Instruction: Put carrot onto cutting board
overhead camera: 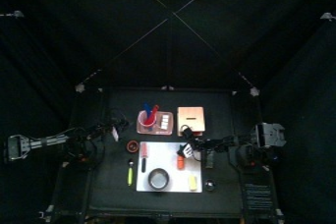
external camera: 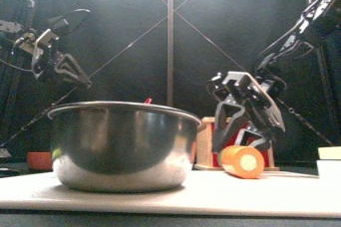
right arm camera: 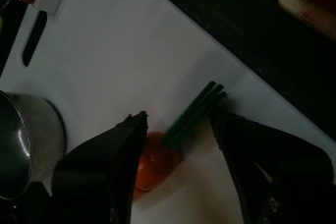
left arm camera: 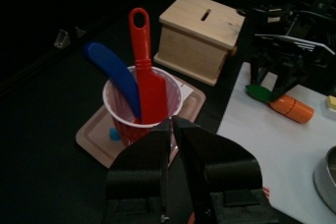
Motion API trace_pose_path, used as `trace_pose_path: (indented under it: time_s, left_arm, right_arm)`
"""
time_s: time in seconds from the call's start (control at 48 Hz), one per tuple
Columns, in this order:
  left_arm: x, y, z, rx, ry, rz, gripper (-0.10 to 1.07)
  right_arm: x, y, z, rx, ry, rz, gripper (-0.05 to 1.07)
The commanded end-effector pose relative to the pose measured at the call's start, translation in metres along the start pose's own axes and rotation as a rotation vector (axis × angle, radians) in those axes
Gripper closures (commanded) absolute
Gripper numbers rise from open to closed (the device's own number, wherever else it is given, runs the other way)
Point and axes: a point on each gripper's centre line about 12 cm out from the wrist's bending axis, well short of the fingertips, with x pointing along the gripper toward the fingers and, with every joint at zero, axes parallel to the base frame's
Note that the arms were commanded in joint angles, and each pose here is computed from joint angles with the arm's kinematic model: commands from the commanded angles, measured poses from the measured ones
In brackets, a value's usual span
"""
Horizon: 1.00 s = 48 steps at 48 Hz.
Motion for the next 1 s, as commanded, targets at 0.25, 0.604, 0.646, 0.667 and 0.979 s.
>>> trace_pose_path:
  time_s: [0.25, 0.604, 0.646, 0.667, 0.979]
  left_arm:
    - [0.001, -0.002, 0.007, 0.005, -0.016, -0.005, 0.44]
    - [0.001, -0.002, 0.006, 0.002, -0.015, -0.005, 0.44]
    - [0.001, -0.002, 0.006, 0.002, -0.016, -0.004, 0.44]
    - [0.001, -0.002, 0.006, 0.003, -0.015, -0.005, 0.44]
    - [0.001, -0.001, 0.006, 0.002, -0.013, -0.004, 0.44]
  right_arm:
    - [-0.006, 0.008, 0.009, 0.003, -0.022, 0.016, 0.11]
    - [-0.007, 0.015, 0.013, 0.013, -0.033, 0.031, 0.11]
    - [-0.007, 0.016, 0.015, 0.010, -0.037, 0.034, 0.11]
    - [-0.007, 0.016, 0.016, 0.010, -0.038, 0.035, 0.11]
    - [-0.008, 0.018, 0.017, 0.009, -0.039, 0.034, 0.11]
